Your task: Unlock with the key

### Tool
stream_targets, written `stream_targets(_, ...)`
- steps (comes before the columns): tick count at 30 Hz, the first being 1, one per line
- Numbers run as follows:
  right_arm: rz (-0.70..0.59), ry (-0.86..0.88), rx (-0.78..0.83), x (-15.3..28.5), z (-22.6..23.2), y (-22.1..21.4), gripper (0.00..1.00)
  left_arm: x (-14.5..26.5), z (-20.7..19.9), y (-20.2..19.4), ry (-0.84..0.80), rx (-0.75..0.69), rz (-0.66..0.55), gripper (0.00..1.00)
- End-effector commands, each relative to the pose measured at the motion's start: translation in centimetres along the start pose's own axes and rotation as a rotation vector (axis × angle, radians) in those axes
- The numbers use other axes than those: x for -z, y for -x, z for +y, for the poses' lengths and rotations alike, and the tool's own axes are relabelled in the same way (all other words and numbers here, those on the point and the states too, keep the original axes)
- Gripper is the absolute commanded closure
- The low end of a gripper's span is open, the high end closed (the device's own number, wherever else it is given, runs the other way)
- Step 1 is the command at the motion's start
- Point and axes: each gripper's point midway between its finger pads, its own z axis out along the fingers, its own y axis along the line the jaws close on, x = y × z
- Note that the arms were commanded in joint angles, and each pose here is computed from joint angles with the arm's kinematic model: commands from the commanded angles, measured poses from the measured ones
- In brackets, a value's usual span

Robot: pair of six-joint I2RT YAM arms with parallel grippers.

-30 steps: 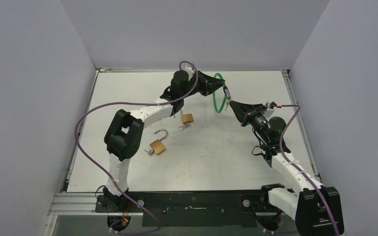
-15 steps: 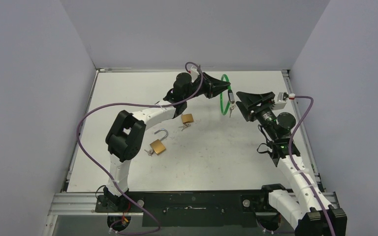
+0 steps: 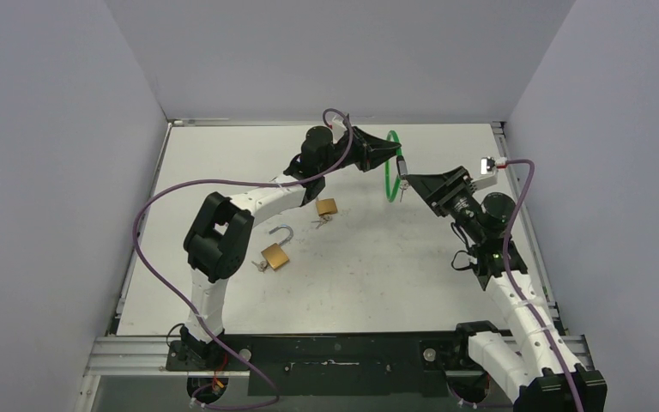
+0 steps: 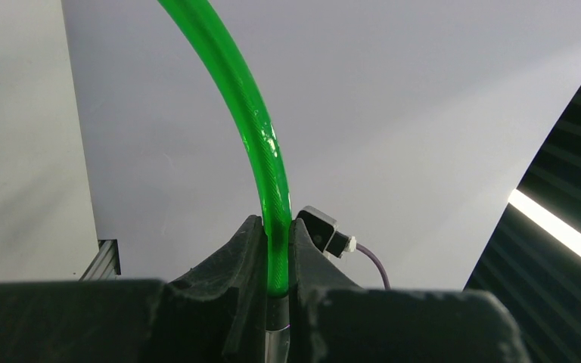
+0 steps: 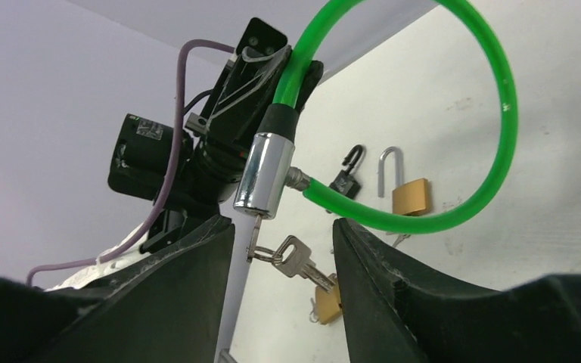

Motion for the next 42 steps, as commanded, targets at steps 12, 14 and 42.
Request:
stream_targets(12,0.003,0.200,-0.364,-0.2,3.3,0.3,1.00,1.7,-8.9,-2.7,-0.222,-0.050,0.077,1.00)
stream_targets(14,-0.010,0.251,-0.497,0.0,4.0,0.9,1.00,2.0,-9.4,-2.8,-0.250,-0.032,0.083,1.00)
stream_targets(42,-0.032,0.156,0.577,0.5,1.1,2.5,0.37,3.0,-9.2,-1.3,-0.175,0.341,0.048,1.00)
